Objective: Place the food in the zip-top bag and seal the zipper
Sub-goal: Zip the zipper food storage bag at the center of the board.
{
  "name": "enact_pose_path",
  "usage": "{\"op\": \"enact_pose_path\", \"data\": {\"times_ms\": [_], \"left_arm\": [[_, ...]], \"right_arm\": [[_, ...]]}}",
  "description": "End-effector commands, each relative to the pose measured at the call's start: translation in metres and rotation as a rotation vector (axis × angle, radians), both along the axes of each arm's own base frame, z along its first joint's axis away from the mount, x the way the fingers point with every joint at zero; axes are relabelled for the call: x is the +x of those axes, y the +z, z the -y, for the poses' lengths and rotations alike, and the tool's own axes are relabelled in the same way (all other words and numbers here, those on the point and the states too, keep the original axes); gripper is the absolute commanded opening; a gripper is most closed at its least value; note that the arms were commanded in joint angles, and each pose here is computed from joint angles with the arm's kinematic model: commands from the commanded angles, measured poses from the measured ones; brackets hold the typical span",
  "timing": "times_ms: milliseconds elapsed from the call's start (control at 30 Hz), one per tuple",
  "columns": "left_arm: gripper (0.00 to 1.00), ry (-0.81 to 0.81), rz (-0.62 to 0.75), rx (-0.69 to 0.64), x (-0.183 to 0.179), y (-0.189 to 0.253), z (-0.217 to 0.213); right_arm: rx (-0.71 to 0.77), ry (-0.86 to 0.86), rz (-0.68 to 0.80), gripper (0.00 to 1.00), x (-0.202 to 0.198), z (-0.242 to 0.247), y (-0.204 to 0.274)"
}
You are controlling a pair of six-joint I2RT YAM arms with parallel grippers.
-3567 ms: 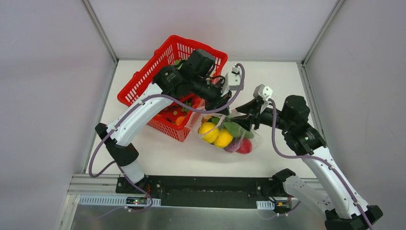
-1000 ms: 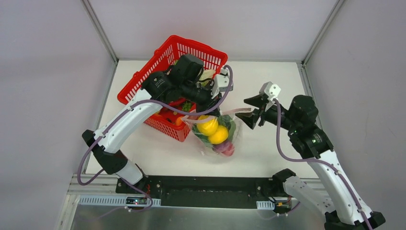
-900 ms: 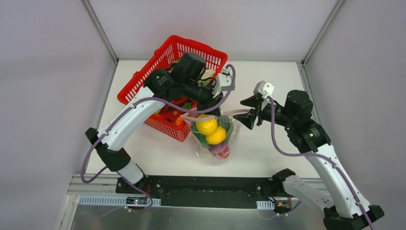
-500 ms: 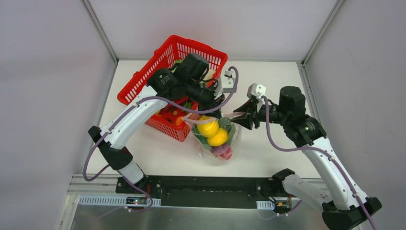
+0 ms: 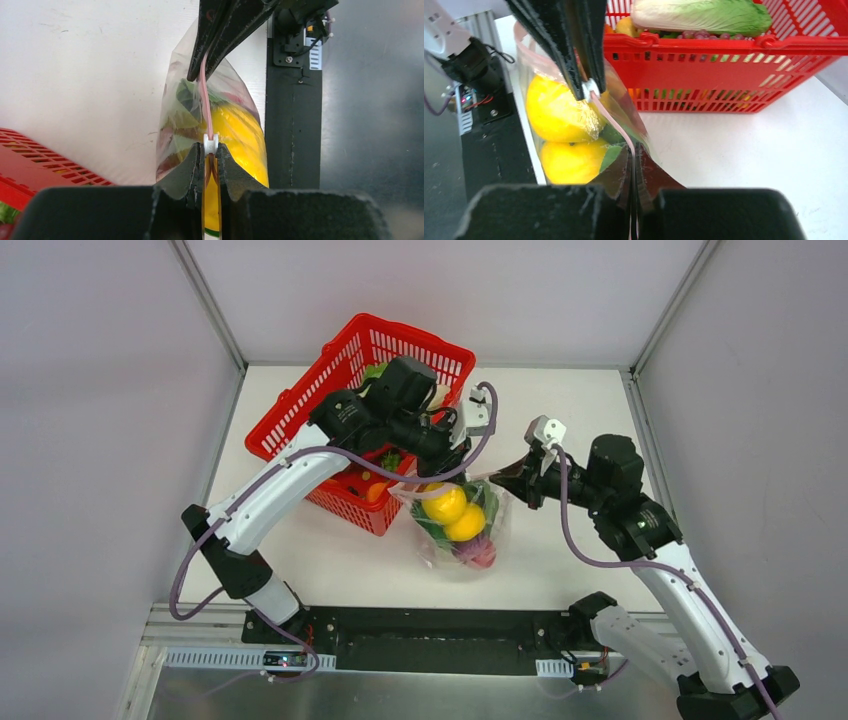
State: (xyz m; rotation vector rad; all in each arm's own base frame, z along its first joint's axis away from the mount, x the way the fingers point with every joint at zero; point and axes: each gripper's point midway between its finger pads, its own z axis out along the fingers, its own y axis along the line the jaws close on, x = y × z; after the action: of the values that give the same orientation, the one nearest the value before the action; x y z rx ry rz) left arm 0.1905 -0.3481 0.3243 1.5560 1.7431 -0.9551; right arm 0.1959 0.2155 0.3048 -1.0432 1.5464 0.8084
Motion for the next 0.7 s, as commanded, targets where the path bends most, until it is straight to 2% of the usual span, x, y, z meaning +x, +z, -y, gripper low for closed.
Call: {"op": "enact_pose_path", "data": {"times_ms": [0, 367, 667], "left_arm": [[0.0, 0.031, 0.059, -0.026, -0.01, 0.015, -0.02], [0.0, 0.107, 0.085, -0.029, -0.01, 0.017, -0.042], [0.0, 0.137, 0.077, -0.006, -0.014, 0.008, -0.053]], "right_arm": [[0.062, -0.253, 0.082, 0.0, 0.035, 0.022, 0.019], [0.148, -0.526, 0.121, 0.0, 0.062, 0.057, 0.029], [0.189, -0.643, 0.135, 0.0, 0.068, 0.078, 0.036]]}}
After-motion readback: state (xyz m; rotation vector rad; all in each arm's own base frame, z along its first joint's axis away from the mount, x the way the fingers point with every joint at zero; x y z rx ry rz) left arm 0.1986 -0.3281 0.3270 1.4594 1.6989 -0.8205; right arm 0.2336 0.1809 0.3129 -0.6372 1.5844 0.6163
